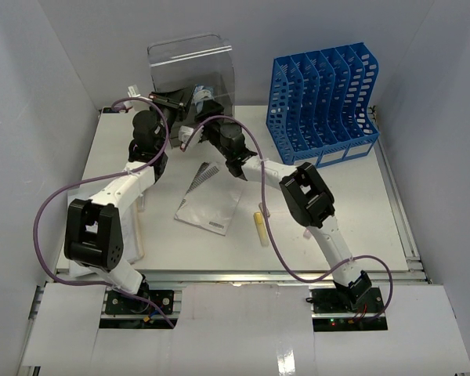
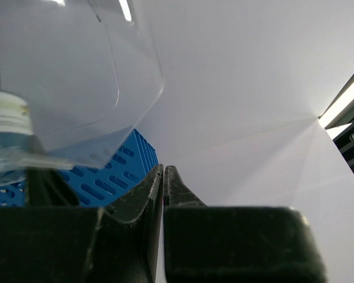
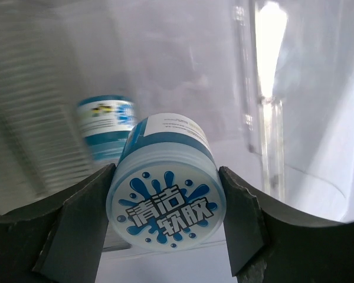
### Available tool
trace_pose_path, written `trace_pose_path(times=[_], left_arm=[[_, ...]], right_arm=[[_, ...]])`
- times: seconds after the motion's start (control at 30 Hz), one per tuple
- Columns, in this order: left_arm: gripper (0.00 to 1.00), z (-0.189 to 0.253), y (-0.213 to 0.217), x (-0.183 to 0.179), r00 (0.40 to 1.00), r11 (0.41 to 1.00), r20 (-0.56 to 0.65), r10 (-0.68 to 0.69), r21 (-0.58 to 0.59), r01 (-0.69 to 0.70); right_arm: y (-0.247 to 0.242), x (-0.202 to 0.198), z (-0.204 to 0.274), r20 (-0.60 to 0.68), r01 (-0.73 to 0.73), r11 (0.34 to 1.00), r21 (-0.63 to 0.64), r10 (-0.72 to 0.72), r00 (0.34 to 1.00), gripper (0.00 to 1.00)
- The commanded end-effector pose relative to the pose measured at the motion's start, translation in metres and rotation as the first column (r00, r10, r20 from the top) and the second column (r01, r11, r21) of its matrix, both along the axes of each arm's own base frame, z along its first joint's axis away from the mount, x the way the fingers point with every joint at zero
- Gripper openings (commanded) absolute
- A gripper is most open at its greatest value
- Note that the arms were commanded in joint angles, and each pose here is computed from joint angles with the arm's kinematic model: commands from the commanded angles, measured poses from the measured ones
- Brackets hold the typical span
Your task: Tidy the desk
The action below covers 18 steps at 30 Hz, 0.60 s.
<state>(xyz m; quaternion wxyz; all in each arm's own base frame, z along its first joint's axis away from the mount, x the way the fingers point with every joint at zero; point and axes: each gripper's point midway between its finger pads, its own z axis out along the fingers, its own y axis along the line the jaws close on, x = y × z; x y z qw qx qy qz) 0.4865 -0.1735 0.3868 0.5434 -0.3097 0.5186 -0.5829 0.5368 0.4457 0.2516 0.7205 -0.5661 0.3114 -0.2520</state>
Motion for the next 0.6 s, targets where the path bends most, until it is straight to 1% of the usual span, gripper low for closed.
trace_pose_path(times=[0.0, 0.2, 0.4, 0.5, 0.57], left_arm=[[0.0, 0.03, 0.002, -0.007, 0.997, 1.0, 0.079, -0.016, -0.022, 0.018], [0.0, 0.026, 0.001, -0.006, 0.997, 0.999, 0.076, -0.021, -0.022, 0.023], [0.0, 0.021, 0.0, -0.004, 0.997, 0.999, 0.072, -0.024, -0.024, 0.026], [0.0, 0.023, 0.002, -0.011, 0.996, 1.0, 0.09, -0.018, 0.021, 0.016], [0.0, 0.018, 0.006, -0.021, 0.996, 0.997, 0.091, 0.001, 0.077, -0.008]], right_arm=[[-0.031, 0.006, 0.102, 0.203, 0.033, 0.966, 0.257, -0.087, 0.975, 0.08], [-0.034, 0.004, 0.099, 0.197, 0.016, 0.958, 0.287, -0.076, 0.977, 0.08], [-0.036, 0.019, 0.103, 0.204, 0.039, 0.951, 0.306, -0.105, 0.973, 0.08], [-0.037, 0.024, 0.107, 0.216, 0.032, 0.951, 0.307, -0.102, 0.971, 0.08], [-0.035, 0.027, 0.102, 0.211, 0.031, 0.951, 0.307, -0.099, 0.973, 0.08]])
